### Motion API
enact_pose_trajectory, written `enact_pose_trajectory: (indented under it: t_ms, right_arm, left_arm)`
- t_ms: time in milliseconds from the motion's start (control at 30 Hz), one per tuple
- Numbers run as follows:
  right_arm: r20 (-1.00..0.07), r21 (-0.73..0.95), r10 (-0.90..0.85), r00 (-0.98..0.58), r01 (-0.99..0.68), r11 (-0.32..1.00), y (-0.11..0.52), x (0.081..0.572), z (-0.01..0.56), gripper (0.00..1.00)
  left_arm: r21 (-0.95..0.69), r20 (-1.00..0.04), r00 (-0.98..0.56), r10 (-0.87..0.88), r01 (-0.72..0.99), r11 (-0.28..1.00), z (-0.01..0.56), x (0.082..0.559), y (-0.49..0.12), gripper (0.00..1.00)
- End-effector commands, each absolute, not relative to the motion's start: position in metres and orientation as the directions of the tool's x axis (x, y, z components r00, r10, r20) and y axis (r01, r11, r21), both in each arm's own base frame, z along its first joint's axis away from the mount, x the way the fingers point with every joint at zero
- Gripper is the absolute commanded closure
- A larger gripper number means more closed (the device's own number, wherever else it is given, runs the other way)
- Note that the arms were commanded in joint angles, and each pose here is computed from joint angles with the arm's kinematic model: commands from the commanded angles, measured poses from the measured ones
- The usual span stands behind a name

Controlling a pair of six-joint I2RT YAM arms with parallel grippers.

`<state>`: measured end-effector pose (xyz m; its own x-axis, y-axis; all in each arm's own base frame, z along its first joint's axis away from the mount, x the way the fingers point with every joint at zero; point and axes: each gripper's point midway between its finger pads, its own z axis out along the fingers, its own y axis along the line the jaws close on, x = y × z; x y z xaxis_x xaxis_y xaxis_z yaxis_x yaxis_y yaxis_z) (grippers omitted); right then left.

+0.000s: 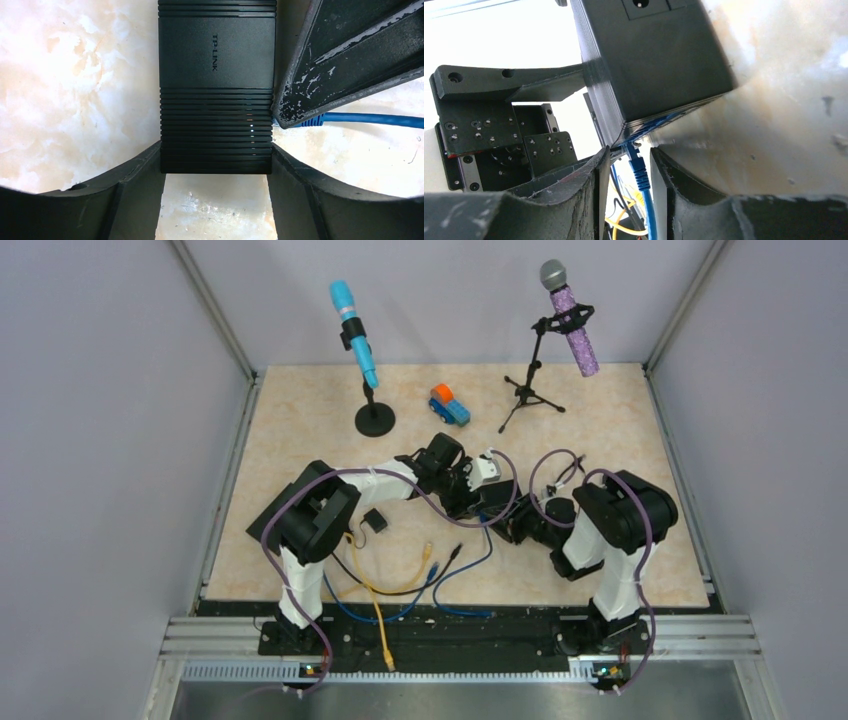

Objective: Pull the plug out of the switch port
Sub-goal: Pull the connector from the switch port.

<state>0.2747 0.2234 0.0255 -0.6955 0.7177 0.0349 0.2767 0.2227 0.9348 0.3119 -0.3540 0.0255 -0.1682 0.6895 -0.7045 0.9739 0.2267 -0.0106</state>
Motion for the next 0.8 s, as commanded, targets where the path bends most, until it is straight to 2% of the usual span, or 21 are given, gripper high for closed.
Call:
enact_pose_trajectory:
  t_ms: [0, 167, 400, 467, 533, 667, 767]
  right_arm:
    - [0.026, 0.919, 0.735, -0.678, 0.305, 0.249, 0.222, 0.276, 0.012, 0.64]
    - [0.029, 0.919, 0.732, -0.680, 0.306, 0.248, 0.225, 0.280, 0.012, 0.66]
    - [0.022, 0.920, 0.738, -0.674, 0.303, 0.249, 0.222, 0.275, 0.011, 0.79]
    - [0.017, 0.921, 0.736, -0.677, 0.297, 0.252, 0.221, 0.272, 0.011, 0.70]
    - [0.015, 0.921, 0.734, -0.679, 0.296, 0.254, 0.220, 0.268, 0.011, 0.65]
    - [0.006, 0.921, 0.728, -0.685, 0.288, 0.263, 0.218, 0.262, 0.012, 0.61]
    - [0.007, 0.921, 0.724, -0.690, 0.286, 0.264, 0.219, 0.262, 0.012, 0.63]
  left_arm:
    - [-0.108, -0.651, -0.230, 0.723, 0.971, 0.212, 0.007, 0.287, -0.348, 0.70]
    - [-0.113, -0.651, -0.237, 0.721, 0.970, 0.216, 0.008, 0.287, -0.349, 0.71]
    - [-0.119, -0.645, -0.243, 0.725, 0.968, 0.219, 0.006, 0.287, -0.350, 0.72]
    - [-0.119, -0.641, -0.244, 0.728, 0.968, 0.219, 0.006, 0.288, -0.349, 0.73]
    - [-0.120, -0.636, -0.245, 0.732, 0.968, 0.220, 0.004, 0.288, -0.348, 0.73]
    - [-0.119, -0.630, -0.247, 0.736, 0.968, 0.223, 0.004, 0.288, -0.348, 0.74]
    - [-0.118, -0.630, -0.247, 0.736, 0.967, 0.224, 0.003, 0.288, -0.347, 0.74]
